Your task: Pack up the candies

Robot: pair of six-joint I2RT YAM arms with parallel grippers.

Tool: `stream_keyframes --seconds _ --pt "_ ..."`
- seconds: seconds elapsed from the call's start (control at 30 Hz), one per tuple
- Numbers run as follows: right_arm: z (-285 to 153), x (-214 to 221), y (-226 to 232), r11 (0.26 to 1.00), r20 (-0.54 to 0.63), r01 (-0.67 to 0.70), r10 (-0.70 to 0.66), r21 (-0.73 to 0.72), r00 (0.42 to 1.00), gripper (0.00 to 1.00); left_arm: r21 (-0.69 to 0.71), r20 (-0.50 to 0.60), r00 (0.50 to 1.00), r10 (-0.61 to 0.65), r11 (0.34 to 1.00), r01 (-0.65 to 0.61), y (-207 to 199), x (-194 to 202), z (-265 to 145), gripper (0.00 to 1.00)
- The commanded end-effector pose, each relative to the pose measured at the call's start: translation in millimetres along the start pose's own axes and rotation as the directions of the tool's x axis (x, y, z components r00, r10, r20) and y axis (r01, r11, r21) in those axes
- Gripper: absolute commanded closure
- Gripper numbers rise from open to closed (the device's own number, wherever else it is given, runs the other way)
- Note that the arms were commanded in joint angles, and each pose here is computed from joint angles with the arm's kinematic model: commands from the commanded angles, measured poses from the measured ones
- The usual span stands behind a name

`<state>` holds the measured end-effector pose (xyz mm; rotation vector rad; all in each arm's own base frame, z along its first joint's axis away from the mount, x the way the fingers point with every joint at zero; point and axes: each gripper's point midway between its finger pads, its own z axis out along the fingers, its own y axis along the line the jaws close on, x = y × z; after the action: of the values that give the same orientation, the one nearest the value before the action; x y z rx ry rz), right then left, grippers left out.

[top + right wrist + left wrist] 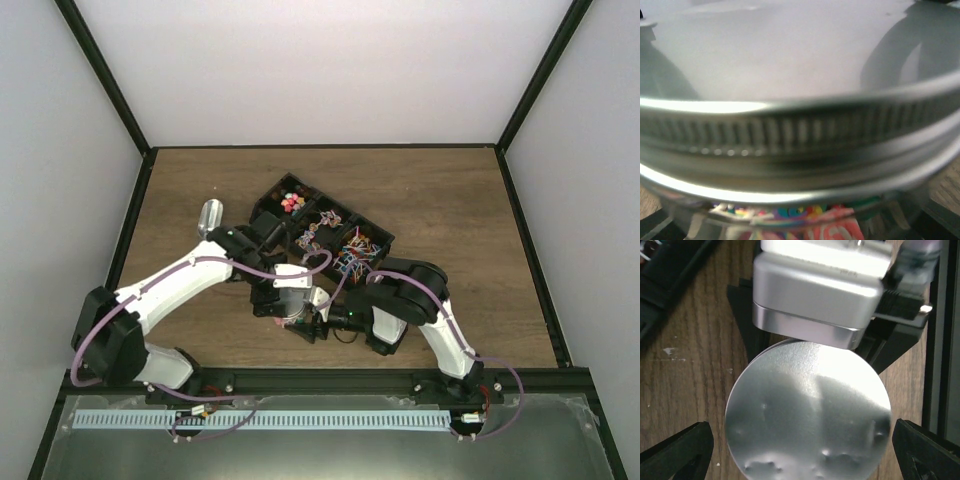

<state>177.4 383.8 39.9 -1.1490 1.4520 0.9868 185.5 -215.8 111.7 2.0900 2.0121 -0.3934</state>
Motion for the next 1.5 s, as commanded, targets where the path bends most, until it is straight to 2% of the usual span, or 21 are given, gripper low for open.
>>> stream_keyframes --seconds 0.0,0.13,0.43,0.67,0.73,0.87,1.0,1.1,1.2,1.33,1.47 --pt "-11.1 -79.6 0.3 0.992 0.313 0.120 -0.128 0.046 0.941 0.17 -0.026 0.138 0.975 -0.172 0.984 0.177 -5.0 -16.1 -16.3 0.00" --pt "-10.6 -78.2 -1.4 0.992 0.308 0.114 -0.126 0.056 0.943 0.17 -0.027 0.123 0.958 -0.258 0.964 0.264 -5.4 -8.7 -5.5 0.00" --pt "-10.3 -77.2 -4.5 0.992 0.303 0.105 -0.122 0.071 0.945 0.18 -0.039 0.112 0.930 -0.350 0.934 0.356 5.0 -7.5 7.2 0.00" --pt "-9.8 -76.7 -6.2 0.992 0.302 0.102 -0.121 0.078 0.946 0.18 -0.071 0.075 0.934 -0.349 0.932 0.354 7.9 -0.2 13.5 0.00" --pt "-10.6 -76.3 -5.3 0.991 0.301 0.106 -0.124 0.075 0.945 0.19 -0.071 0.064 0.938 -0.341 0.936 0.345 7.8 1.4 14.7 0.03" --pt "-12.9 -77.2 1.1 0.991 0.310 0.126 -0.136 0.050 0.941 0.19 -0.053 0.041 0.967 -0.253 0.965 0.255 3.5 3.1 14.1 0.11" --pt "-15.0 -77.3 8.1 0.989 0.316 0.145 -0.143 0.017 0.938 0.19 0.030 0.002 1.000 -0.030 0.999 0.030 -11.1 4.6 11.2 0.12" --pt "-14.9 -77.7 12.2 0.988 0.320 0.157 -0.148 -0.003 0.936 0.20 0.083 -0.039 0.988 0.146 0.986 -0.143 -13.9 11.6 12.3 0.12" --pt "-14.6 -78.4 13.8 0.986 0.324 0.166 -0.153 -0.013 0.934 0.22 0.095 -0.062 0.963 0.263 0.962 -0.257 -3.2 9.7 14.5 0.11" --pt "-14.3 -78.3 14.4 0.987 0.323 0.162 -0.147 -0.017 0.935 0.23 0.100 -0.068 0.943 0.325 0.943 -0.318 9.3 1.1 11.9 0.01" --pt "-14.3 -76.1 9.2 0.990 0.313 0.142 -0.137 0.007 0.940 0.24 0.025 -0.031 0.967 0.254 0.967 -0.253 19.0 -6.1 -2.8 0.00"
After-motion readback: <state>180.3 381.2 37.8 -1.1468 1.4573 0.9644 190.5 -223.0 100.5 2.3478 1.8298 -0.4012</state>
